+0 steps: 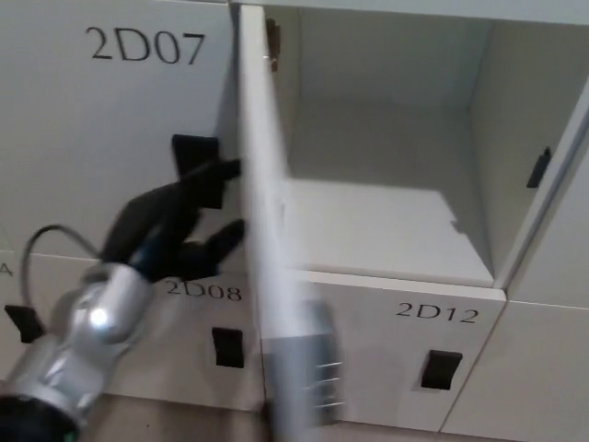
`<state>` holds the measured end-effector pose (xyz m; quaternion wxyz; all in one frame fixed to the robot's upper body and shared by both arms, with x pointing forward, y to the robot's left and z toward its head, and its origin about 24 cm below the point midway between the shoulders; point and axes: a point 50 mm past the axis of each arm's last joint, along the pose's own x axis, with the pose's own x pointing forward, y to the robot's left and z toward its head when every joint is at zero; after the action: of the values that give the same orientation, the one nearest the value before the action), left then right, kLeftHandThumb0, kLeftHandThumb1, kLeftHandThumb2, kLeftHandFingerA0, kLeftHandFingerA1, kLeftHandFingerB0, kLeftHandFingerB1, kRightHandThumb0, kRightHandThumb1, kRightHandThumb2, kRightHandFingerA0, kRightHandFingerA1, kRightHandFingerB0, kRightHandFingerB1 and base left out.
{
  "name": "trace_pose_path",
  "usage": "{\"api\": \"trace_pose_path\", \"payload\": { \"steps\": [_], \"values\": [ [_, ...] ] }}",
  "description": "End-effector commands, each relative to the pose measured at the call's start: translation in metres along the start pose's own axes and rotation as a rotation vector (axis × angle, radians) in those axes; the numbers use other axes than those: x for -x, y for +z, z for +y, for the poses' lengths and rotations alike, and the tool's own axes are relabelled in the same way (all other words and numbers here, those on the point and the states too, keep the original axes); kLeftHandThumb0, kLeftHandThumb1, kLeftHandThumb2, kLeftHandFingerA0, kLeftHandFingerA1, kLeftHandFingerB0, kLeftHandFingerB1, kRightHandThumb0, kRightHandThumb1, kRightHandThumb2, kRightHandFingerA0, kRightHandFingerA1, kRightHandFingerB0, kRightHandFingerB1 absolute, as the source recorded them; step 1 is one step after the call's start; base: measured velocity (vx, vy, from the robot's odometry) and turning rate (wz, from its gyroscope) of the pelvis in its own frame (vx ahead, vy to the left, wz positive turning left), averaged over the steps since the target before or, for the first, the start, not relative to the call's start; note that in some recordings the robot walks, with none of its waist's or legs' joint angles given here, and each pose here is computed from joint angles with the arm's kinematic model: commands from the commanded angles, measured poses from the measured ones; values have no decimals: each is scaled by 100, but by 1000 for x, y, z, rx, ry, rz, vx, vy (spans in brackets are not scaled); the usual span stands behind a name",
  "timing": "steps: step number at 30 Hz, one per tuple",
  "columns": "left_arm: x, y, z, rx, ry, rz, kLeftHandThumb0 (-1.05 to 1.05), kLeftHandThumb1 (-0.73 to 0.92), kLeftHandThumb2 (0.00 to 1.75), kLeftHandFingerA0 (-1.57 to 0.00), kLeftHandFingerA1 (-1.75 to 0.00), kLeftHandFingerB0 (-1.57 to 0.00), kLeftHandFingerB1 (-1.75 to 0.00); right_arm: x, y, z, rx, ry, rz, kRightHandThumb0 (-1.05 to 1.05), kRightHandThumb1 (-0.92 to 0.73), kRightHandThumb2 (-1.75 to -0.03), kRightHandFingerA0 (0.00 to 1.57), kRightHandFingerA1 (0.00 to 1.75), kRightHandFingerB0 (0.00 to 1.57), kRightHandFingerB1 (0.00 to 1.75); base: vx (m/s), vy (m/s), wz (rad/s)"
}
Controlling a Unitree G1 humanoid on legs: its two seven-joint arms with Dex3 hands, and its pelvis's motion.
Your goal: The robot uses its left hand to push the door of an open cabinet towards the right and closes it
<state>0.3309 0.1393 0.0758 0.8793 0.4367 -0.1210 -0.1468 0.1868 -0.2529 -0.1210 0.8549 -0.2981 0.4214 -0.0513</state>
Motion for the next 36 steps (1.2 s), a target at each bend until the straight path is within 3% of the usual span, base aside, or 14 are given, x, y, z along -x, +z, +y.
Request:
{"api": "trace_pose_path", "payload": {
  "steps": [1, 8, 9, 10, 11, 13, 16, 17, 19, 20, 23, 34, 35, 36],
  "values": [
    [-35, 116, -40, -214, -137, -309, -67, 91, 68, -43, -36, -31, -31, -1, -5, -11, 43, -27, 21, -50, -85, -66, 45, 41, 37, 35, 0, 0, 0],
    [-22, 285, -75, -247, -249, -803, -75, 92, 73, -34, -40, -26, -30, -1, 2, -4, 1, -20, 6, -50, -83, -65, 48, 41, 41, 36, 2, 1, -1],
    [-5, 316, -73, -229, -254, -941, -24, 84, 64, -48, -68, -37, -57, -2, 7, -4, -8, -22, -3, -50, -83, -65, 48, 41, 41, 36, 16, 12, -10],
    [7, 333, -72, -217, -257, -1031, -24, 84, 64, -48, -68, -37, -57, -3, 10, -4, -12, -23, -9, -50, -83, -65, 48, 41, 41, 36, 0, 0, 0],
    [28, 352, -69, -188, -266, -1150, 35, 81, 64, -59, -78, -46, -68, -4, 11, -7, -6, -29, -11, -50, -83, -65, 48, 41, 41, 36, 0, 0, 0],
    [43, 361, -68, -168, -273, -1219, 35, 81, 64, -59, -78, -46, -68, -4, 11, -9, 0, -33, -9, -50, -83, -65, 48, 41, 41, 36, 0, 0, 0],
    [57, 343, -74, -159, -335, -1231, 23, 92, 76, -30, -63, -19, -53, -3, 6, -11, 15, -34, 0, -50, -83, -65, 48, 41, 41, 36, 4, 1, -3],
    [55, 331, -77, -183, -353, -1190, 5, 92, 129, -33, -65, -26, -61, -3, 2, -10, 19, -29, 6, -50, -83, -65, 48, 41, 41, 36, 0, 0, 0],
    [53, 322, -79, -208, -364, -1153, 5, 92, 129, -33, -65, -26, -61, -2, -1, -8, 22, -25, 11, -50, -83, -65, 48, 41, 41, 36, 0, 0, 0],
    [46, 304, -80, -238, -401, -1075, -22, 92, 95, -1, -40, -4, -32, 0, -5, -7, 25, -19, 19, -50, -83, -65, 48, 41, 41, 36, 0, 0, 0],
    [36, 270, -83, -267, -429, -947, -51, 92, 93, -1, -17, 0, -12, 2, -12, -3, 22, -11, 29, -50, -83, -65, 48, 41, 41, 36, 0, 0, 0],
    [70, 86, -102, -196, -594, -356, -94, 92, 97, 0, -20, 0, -19, 2, -11, -5, 18, -9, 27, -50, -83, -65, 48, 41, 41, 36, 0, 0, 0],
    [79, 71, -104, -161, -585, -313, -65, 91, 68, -42, -41, -33, -32, 2, -13, -5, 13, -4, 33, -49, -80, -64, 48, 41, 43, 37, 0, 0, 0],
    [91, 53, -105, -118, -571, -257, -65, 91, 68, -42, -41, -33, -32, 2, -15, -6, 7, 3, 39, -49, -80, -64, 48, 41, 43, 37, 0, 0, 0]
  ]
}}
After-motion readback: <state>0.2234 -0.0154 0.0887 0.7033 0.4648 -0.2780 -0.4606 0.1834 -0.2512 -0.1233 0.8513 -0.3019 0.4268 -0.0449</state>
